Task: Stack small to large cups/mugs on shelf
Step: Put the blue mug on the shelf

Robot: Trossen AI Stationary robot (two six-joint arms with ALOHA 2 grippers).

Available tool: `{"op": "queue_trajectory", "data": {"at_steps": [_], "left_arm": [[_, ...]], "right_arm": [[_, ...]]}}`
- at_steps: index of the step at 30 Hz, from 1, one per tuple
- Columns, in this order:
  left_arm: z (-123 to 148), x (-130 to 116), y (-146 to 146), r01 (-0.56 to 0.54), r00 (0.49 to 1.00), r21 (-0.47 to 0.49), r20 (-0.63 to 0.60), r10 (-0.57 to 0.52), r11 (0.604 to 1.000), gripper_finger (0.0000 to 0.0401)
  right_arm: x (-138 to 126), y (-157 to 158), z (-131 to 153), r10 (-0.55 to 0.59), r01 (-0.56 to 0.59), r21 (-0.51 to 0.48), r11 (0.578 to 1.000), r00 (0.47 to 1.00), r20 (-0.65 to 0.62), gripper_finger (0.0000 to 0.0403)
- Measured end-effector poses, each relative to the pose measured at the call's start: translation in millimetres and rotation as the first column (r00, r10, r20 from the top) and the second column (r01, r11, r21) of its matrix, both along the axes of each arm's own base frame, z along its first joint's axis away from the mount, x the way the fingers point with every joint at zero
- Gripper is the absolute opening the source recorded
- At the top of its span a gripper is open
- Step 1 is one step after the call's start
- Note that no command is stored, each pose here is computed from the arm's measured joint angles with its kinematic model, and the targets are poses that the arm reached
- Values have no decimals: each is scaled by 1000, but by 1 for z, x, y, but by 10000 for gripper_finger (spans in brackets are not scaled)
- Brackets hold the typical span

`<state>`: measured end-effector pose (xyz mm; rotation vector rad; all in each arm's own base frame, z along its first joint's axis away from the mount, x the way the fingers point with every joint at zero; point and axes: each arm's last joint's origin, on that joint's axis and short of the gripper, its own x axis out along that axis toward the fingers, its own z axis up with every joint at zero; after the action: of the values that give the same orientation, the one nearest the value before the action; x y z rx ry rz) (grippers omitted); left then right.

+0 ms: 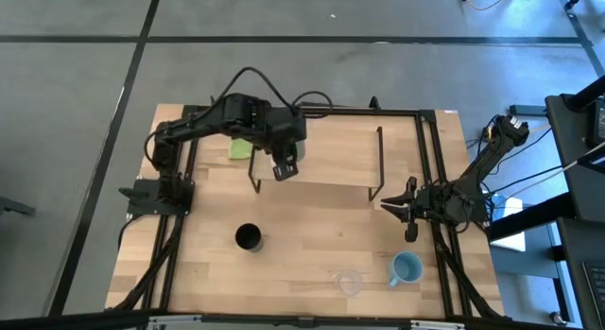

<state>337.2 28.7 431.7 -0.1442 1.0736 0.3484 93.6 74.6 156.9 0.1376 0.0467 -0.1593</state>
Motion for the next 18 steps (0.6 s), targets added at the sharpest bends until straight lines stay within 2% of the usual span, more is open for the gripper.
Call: {"op": "queue_trajectory", "data": {"at_steps": [10,14,18], "left_arm": [[-30,8,19,-83,990,-31,-117,79,996,16],[-27,4,24,-143,986,-48,-94,138,989,16],[-15,-8,30,-247,969,-128,-47,243,961,16]], "right_arm": [[0,0,0,0,0,0,1000,1000,0,72],[0,0,0,0,0,-1,1000,1000,0,72],[0,0,0,0,0,0,1000,1000,0,72]]}}
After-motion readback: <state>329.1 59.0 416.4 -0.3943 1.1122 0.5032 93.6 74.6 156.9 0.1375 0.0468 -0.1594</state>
